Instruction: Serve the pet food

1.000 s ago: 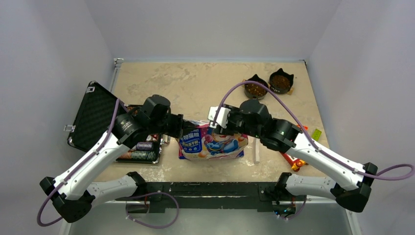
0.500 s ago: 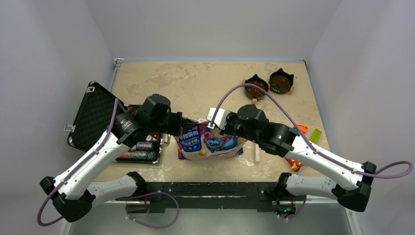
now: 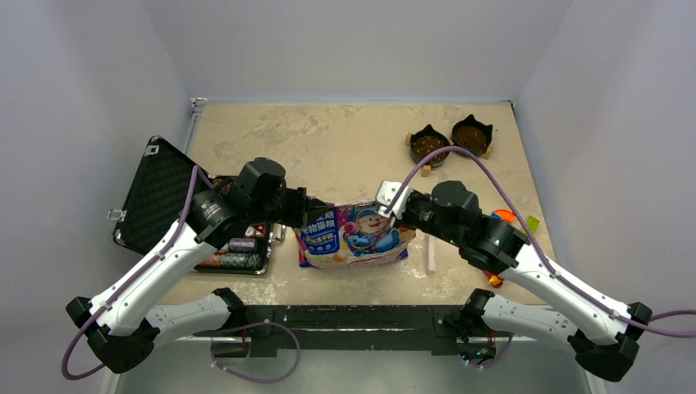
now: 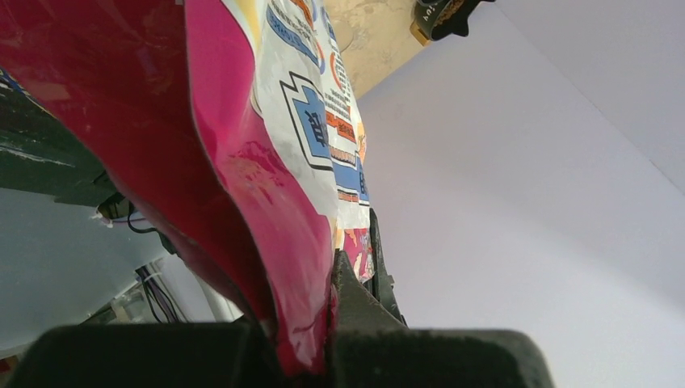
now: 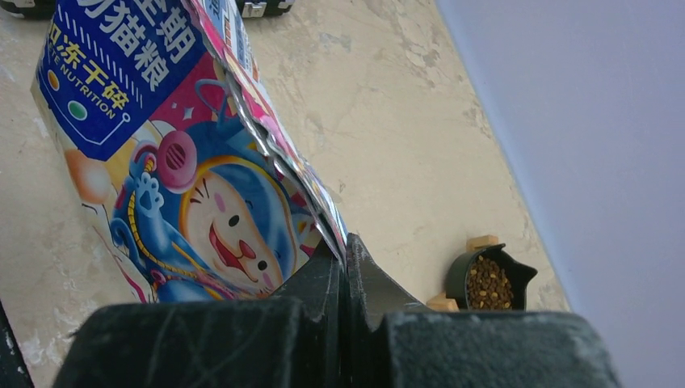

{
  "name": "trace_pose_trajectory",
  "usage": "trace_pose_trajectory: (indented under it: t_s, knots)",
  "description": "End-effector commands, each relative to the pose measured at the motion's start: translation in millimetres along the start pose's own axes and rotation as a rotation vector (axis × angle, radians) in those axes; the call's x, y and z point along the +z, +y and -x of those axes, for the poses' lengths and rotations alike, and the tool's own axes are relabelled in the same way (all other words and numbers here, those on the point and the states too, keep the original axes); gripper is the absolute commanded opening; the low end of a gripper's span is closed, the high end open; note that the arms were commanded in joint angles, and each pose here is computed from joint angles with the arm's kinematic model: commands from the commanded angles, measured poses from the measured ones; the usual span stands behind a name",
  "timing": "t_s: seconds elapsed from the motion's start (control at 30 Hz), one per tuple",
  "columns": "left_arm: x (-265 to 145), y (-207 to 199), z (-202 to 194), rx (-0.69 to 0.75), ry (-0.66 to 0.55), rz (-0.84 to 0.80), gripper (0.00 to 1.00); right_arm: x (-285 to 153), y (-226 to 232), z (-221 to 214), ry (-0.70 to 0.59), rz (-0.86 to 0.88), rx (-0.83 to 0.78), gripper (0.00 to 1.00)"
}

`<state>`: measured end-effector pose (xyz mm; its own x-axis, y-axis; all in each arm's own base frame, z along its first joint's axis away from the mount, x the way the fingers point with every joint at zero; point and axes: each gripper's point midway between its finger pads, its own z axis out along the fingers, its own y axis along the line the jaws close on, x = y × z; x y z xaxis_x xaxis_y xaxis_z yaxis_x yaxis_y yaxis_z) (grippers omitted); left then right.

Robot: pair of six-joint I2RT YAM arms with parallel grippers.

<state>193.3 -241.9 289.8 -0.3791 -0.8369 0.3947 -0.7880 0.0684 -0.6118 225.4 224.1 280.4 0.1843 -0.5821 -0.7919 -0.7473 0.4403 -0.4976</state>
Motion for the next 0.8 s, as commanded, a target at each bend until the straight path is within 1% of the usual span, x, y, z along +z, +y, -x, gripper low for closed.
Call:
trace_pose_trajectory:
  t_s: [0.0, 0.2, 0.53, 0.6, 0.77]
  knots:
    - [-34, 28, 54, -0.023, -0.222, 0.038, 0.00, -83, -91, -80, 0.340, -0.512, 0.030, 0.00]
    - [-37, 27, 56, -0.027, -0.226, 0.034, 0.00, -107, -95, -97, 0.356, -0.580, 0.052, 0.00]
    - [-33, 26, 53, -0.024, -0.212, 0.040, 0.00, -126, -89, -103, 0.341, -0.594, 0.085, 0.00]
    - [-33, 24, 51, -0.019, -0.205, 0.040, 0.00, -129, -86, -101, 0.327, -0.578, 0.099, 0.00]
    - [-22, 19, 41, -0.002, -0.156, 0.034, 0.00, -129, -67, -87, 0.251, -0.450, 0.114, 0.00]
